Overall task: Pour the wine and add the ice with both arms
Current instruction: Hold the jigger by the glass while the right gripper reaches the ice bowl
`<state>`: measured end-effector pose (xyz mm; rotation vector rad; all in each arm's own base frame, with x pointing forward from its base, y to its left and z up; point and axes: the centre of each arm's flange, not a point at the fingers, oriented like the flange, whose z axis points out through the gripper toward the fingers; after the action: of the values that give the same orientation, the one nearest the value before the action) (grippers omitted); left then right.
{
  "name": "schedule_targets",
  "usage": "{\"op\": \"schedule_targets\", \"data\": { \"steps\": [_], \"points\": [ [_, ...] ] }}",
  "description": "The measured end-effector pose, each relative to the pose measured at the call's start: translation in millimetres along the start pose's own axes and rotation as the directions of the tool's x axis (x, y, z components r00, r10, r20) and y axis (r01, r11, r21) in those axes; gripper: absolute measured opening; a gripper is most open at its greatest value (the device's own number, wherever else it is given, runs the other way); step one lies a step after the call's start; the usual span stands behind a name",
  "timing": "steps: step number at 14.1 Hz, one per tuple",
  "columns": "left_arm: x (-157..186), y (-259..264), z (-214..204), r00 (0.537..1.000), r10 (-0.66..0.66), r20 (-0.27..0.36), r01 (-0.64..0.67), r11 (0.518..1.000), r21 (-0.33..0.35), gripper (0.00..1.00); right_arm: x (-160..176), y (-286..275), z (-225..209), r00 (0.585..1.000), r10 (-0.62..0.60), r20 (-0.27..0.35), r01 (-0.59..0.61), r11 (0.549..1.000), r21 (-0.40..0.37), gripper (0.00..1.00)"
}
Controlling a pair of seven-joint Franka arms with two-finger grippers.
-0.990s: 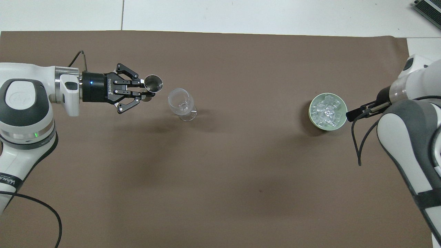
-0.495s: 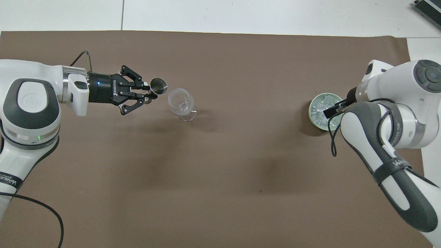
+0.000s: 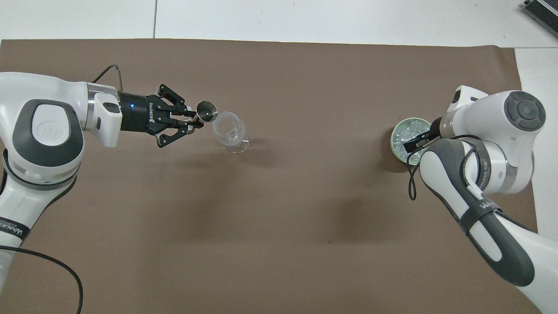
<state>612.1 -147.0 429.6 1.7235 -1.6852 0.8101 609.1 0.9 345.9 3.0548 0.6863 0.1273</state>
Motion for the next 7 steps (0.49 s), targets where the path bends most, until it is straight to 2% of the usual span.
{"op": "schedule_targets", "data": {
  "steps": [2, 4, 7],
  "points": [
    [3, -2, -3, 0.999, 0.009, 0.03, -0.009, 1.0, 0.0, 0.21, -2, -1, 3, 1.0, 0.0, 0.006, 0.0, 1.0, 0.003, 0.75],
    [8, -2, -4, 0.998, -0.001, 0.056, 0.001, 1.0, -0.002, 0.21, -3, -1, 5, 1.0, 0.0, 0.01, 0.0, 1.0, 0.005, 0.74],
    [12, 0, -4, 0.994, -0.035, 0.108, 0.035, 0.999, -0.006, 0.21, -6, -2, 9, 1.0, 0.0, 0.019, 0.0, 1.0, 0.009, 0.65]
  ]
}}
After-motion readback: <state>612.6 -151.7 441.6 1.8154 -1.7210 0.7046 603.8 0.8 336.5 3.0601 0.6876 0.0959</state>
